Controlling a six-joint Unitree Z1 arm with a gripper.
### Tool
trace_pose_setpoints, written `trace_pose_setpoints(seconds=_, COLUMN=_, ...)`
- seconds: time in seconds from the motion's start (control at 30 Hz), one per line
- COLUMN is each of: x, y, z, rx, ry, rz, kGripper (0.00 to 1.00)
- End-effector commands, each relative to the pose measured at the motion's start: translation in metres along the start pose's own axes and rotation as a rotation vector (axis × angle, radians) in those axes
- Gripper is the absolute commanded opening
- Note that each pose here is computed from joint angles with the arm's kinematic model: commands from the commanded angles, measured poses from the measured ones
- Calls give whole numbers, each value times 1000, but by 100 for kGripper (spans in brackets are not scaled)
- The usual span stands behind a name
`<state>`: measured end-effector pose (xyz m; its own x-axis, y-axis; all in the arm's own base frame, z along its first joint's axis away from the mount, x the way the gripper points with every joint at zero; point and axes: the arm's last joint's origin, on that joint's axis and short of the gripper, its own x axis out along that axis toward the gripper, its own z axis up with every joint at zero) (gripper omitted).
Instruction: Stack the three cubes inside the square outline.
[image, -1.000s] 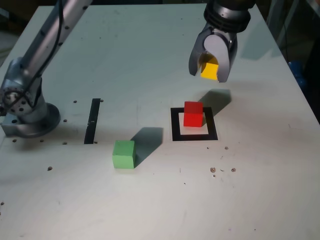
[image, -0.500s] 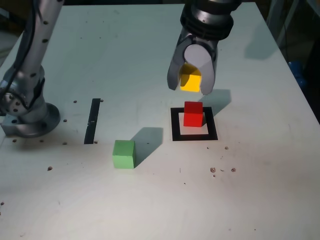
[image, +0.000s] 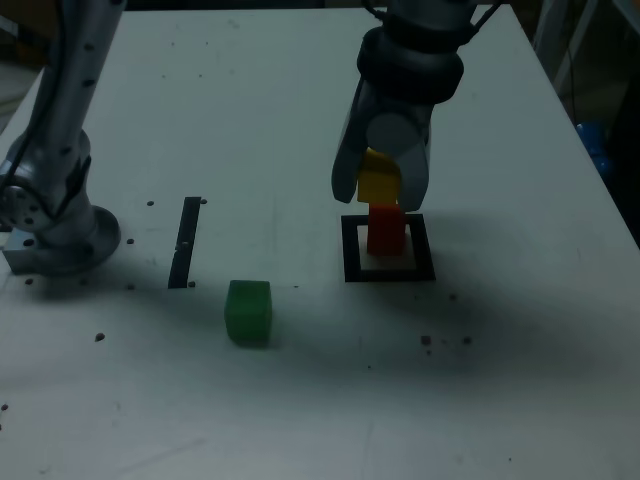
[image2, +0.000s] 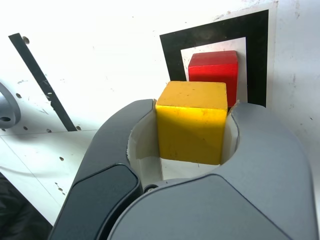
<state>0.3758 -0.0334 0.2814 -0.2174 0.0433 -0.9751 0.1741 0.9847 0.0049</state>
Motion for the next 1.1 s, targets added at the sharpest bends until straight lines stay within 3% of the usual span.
trace_pose_setpoints(seconds=0.0, x=5, y=-1, z=4, rx=0, ry=6, rz=-3, kGripper=31)
trace_pose_setpoints(seconds=0.53, x=18, y=0, z=15, rx=3, ry=23, rz=-7, kGripper=32)
trace_pose_setpoints(seconds=0.63, x=19, y=0, z=16, rx=5, ry=26, rz=-11, kGripper=47)
trace_pose_setpoints(seconds=0.77, x=21, y=-1, z=16, rx=9, ry=26, rz=-15, kGripper=81)
trace_pose_setpoints(seconds=0.83, x=22, y=0, z=17, rx=11, ry=26, rz=-15, kGripper=93)
trace_pose_setpoints(seconds=0.9, x=24, y=0, z=17, rx=9, ry=29, rz=-15, kGripper=98)
trace_pose_setpoints(seconds=1.07, x=26, y=2, z=15, rx=5, ry=33, rz=-15, kGripper=99)
